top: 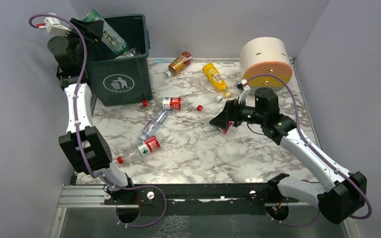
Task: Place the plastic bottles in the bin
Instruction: Place the plastic bottle in the trash bin, then pick up the plastic bottle at the center of the board.
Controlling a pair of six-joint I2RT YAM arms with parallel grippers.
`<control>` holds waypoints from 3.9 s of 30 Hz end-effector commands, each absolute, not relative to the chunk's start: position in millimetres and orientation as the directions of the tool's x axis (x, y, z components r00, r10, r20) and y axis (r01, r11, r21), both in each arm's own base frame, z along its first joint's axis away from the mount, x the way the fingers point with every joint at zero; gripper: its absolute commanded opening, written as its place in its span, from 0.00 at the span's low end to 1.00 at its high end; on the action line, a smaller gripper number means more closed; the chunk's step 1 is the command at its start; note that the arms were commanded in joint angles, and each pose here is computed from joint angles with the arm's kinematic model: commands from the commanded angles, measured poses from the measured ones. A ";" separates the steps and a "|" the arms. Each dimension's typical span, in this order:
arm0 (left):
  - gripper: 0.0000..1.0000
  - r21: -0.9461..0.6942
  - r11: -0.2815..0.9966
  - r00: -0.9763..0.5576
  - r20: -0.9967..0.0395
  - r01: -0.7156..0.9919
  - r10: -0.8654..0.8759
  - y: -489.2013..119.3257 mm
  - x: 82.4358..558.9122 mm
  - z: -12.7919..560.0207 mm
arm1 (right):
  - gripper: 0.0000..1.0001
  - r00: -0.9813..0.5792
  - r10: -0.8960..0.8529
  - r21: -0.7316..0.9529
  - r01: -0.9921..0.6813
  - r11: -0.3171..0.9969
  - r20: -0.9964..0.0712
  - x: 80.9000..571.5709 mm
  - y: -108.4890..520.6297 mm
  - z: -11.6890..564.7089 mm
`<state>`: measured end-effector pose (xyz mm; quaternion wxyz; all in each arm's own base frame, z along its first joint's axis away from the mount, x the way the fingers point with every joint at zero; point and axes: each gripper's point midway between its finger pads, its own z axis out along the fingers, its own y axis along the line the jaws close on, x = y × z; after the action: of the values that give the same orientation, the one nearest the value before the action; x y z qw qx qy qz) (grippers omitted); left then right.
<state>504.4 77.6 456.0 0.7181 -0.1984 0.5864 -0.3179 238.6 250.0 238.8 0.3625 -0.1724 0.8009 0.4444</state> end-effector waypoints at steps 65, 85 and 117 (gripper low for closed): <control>0.99 -0.738 0.590 -0.670 -0.622 0.329 -0.405 -219.3 326.4 260.5 | 0.55 -0.762 -0.184 0.226 -0.399 0.889 -0.621 286.1 188.8 79.3; 0.99 -0.781 0.538 -0.698 -0.576 0.316 -0.426 -262.4 328.3 244.5 | 0.56 -0.670 -0.049 0.459 -0.557 0.692 -0.741 262.9 234.7 187.0; 0.96 -0.795 0.496 -0.686 -0.578 0.350 -0.443 -318.9 329.9 251.6 | 0.57 -0.675 -0.016 0.564 -0.629 0.535 -0.738 236.2 258.1 214.2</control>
<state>320.6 -311.5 232.1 0.3711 -0.0323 0.7866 -0.4924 239.8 251.7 197.1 0.3332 -0.1841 0.8254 0.4170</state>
